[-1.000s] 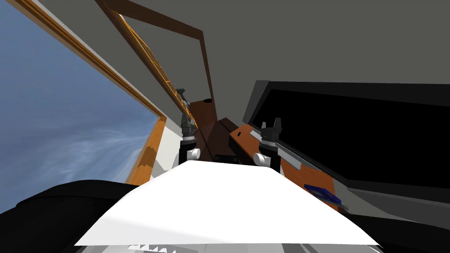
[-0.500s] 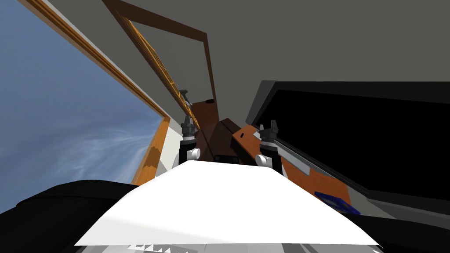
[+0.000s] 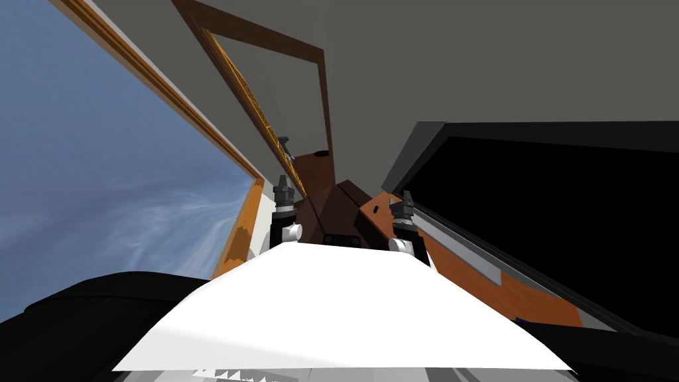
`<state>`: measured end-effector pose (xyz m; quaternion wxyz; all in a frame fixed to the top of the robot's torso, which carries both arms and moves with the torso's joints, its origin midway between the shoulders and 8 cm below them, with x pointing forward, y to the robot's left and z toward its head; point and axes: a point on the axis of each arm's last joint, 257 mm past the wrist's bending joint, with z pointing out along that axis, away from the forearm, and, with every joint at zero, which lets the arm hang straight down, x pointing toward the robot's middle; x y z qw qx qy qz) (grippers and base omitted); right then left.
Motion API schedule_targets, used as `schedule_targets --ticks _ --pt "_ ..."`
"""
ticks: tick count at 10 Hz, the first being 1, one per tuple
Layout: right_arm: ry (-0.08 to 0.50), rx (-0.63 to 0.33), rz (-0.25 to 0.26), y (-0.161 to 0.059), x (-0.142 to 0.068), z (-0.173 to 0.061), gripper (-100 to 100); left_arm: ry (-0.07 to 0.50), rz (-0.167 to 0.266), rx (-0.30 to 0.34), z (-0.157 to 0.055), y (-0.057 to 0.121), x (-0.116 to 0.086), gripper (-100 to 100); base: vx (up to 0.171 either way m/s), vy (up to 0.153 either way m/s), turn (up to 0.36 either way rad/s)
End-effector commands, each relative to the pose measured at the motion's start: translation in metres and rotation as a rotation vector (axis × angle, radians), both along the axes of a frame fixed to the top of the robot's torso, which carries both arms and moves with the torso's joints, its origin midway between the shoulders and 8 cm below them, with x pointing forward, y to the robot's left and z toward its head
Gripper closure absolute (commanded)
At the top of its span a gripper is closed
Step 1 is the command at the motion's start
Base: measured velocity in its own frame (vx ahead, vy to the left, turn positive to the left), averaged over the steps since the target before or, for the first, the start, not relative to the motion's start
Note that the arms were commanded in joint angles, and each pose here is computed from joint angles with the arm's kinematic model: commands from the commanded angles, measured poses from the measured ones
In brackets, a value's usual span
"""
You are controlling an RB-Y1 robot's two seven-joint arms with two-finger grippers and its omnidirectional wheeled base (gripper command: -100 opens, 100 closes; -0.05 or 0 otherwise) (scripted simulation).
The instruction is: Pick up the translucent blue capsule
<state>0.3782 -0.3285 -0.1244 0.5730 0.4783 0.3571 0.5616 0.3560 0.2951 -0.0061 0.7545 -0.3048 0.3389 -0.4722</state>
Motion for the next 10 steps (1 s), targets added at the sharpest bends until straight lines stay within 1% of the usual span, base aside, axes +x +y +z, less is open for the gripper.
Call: schedule_targets --ticks 1,2,4,5,6,7,8,9,10 --pt "0.081 0.061 -0.011 -0.014 -0.001 -0.031 -100 0.000 0.000 0.000 0.000 0.000 0.000 0 0.137 0.224 0.043" --pt "0.087 0.062 -0.010 -0.014 0.000 -0.032 -100 0.000 0.000 0.000 0.000 0.000 0.000 0 0.087 0.132 0.009" --pt "0.198 0.152 -0.035 -0.034 -0.008 -0.078 -100 0.000 0.000 0.000 0.000 0.000 0.000 0 0.081 0.150 0.038" --pt "0.206 0.154 -0.034 -0.033 -0.007 -0.080 -100 0.000 0.000 0.000 0.000 0.000 0.000 0 0.109 0.135 -0.003" --pt "0.269 0.206 -0.051 -0.044 -0.014 -0.106 -100 0.000 0.000 0.000 0.000 0.000 0.000 0 0.087 0.126 0.015" --pt "0.269 0.206 -0.051 -0.044 -0.014 -0.106 -100 0.000 0.000 0.000 0.000 0.000 0.000 0 0.080 0.098 -0.001" --pt "0.329 0.262 -0.070 -0.054 -0.022 -0.132 -100 0.000 0.000 0.000 0.000 0.000 0.000 0 0.109 0.119 0.007" --pt "0.333 0.263 -0.070 -0.054 -0.022 -0.133 -100 0.000 0.000 0.000 0.000 0.000 0.000 0 0.081 0.091 -0.006" --pt "0.391 0.322 -0.092 -0.064 -0.032 -0.158 -100 0.000 0.000 0.000 0.000 0.000 0.000 0 0.081 0.103 -0.002"
